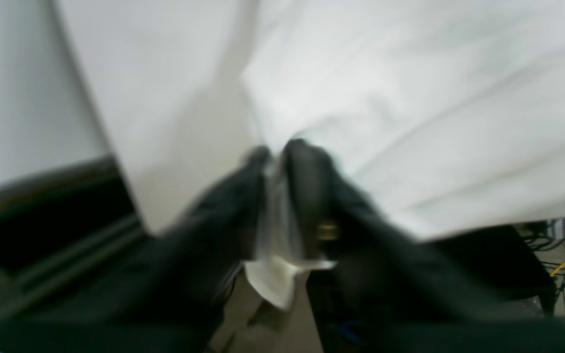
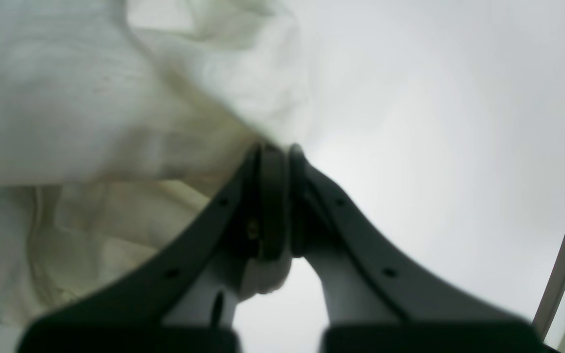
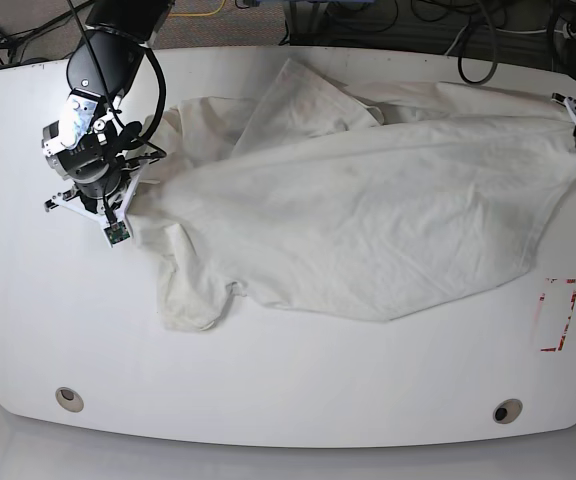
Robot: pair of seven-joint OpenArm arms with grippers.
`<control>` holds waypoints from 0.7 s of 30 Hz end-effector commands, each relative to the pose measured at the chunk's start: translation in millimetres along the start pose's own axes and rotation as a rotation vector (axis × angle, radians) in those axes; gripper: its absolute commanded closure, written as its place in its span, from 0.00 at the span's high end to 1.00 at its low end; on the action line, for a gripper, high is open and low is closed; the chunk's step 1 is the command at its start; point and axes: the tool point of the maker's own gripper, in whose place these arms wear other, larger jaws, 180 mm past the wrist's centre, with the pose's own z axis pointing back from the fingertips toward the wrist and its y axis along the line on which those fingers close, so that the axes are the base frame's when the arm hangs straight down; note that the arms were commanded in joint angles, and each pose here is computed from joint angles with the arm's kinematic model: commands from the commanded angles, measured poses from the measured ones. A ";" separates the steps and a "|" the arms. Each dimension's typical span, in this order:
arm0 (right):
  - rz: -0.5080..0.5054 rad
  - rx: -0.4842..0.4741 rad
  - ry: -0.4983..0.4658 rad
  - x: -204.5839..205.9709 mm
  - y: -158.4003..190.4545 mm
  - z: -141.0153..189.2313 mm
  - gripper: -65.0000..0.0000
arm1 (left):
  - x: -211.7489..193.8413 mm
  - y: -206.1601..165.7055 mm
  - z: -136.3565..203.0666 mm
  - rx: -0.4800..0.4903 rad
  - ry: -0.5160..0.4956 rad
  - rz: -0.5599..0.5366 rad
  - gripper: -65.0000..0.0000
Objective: Fold the T-shirt properly
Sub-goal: 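Open the left gripper and lower it onto the shirt edge nearby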
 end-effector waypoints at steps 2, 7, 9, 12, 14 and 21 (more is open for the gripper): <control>0.002 -0.030 -0.041 12.6 -9.6 4.7 0.00 | 5.6 8.3 3.8 0.024 -0.012 -0.018 0.53; 0.006 -0.027 -0.046 15.0 -8.1 4.4 0.00 | 32.4 19.4 4.5 0.050 -0.082 -0.005 0.76; 0.006 -0.027 -0.046 15.0 -8.1 4.4 0.00 | 43.1 24.0 5.5 0.061 -0.111 0.001 0.75; 0.006 -0.027 -0.046 15.0 -8.1 4.4 0.00 | 58.8 32.3 8.9 0.083 -0.154 0.010 0.75; 0.005 -0.027 -0.048 15.8 -8.2 4.5 0.00 | 80.2 38.3 11.4 0.100 -0.216 0.032 0.75; -0.018 -0.009 -0.057 17.8 -0.1 3.2 0.00 | 103.5 56.2 -8.8 0.097 -0.233 0.109 0.75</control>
